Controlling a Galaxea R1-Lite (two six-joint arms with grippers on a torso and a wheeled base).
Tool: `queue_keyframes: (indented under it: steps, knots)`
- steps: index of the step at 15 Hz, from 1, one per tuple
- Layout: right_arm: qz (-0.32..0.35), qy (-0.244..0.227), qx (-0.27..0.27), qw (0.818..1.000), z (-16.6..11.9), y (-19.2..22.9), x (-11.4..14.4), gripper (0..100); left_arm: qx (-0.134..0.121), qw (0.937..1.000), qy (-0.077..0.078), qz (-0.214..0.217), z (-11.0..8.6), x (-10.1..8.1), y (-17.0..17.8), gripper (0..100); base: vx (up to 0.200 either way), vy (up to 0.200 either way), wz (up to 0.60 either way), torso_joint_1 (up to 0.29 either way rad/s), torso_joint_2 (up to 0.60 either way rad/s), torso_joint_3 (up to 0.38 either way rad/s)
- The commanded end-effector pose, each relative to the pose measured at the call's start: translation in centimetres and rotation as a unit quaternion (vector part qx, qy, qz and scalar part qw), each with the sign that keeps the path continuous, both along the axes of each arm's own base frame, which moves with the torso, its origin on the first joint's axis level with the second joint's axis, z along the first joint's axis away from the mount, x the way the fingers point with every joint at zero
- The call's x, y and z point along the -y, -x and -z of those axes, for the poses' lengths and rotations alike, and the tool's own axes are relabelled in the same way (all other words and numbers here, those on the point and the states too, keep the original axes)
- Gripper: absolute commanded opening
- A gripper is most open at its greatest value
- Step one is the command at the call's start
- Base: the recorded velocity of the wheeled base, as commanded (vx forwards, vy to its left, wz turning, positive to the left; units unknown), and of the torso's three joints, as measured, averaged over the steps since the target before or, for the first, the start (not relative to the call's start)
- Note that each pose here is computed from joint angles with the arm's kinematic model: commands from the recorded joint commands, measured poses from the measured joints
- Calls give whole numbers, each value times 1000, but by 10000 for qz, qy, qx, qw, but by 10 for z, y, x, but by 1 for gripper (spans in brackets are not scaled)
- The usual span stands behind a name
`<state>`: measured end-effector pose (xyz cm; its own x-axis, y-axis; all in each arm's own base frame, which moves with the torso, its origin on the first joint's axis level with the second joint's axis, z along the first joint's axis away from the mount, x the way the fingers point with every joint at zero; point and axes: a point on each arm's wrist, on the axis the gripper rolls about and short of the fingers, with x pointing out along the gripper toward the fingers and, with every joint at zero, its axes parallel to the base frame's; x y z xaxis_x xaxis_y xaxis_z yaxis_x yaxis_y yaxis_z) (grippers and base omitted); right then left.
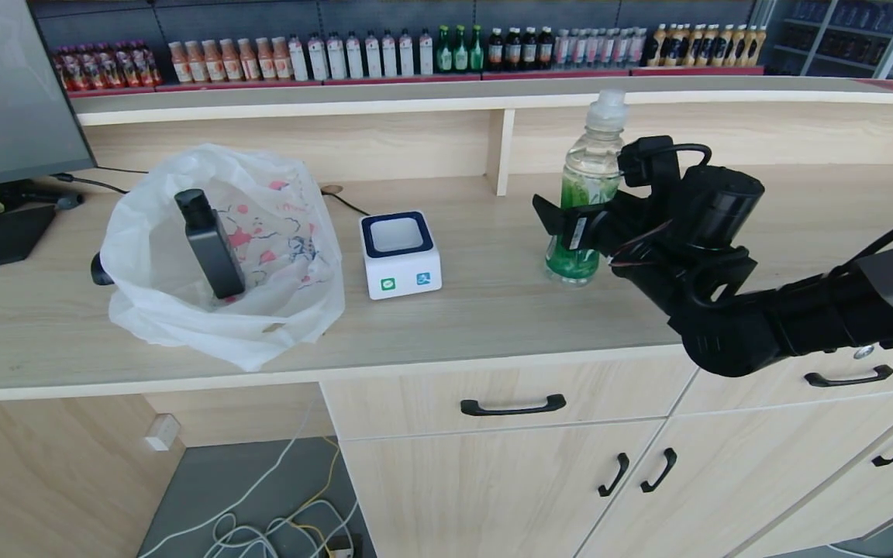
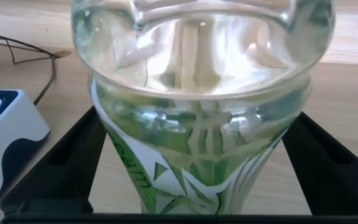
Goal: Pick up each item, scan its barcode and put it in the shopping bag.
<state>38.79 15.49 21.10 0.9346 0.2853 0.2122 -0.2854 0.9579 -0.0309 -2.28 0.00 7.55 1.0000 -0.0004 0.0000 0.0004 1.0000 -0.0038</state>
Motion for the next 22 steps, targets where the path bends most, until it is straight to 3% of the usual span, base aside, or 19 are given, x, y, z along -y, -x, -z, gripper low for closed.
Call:
queue_keyframes:
  steps: [1,2,14,22]
  knots:
    - [-4,-25,65,10000,-4,-1,-1,100,0,10000,4,-2,0,0,0,100,0,0,0,0,0,0]
    - [-4,-39,100,9999,-5,-2,-1,0,0,10000,-4,-2,0,0,0,100,0,0,0,0,0,0]
    - [8,-122,283,9995,-20,1,4,0,0,10000,-4,-2,0,0,0,100,0,0,0,0,0,0]
    - [-120,-240,607,9978,-53,27,7,0,0,10000,-4,-2,0,0,0,100,0,0,0,0,0,0]
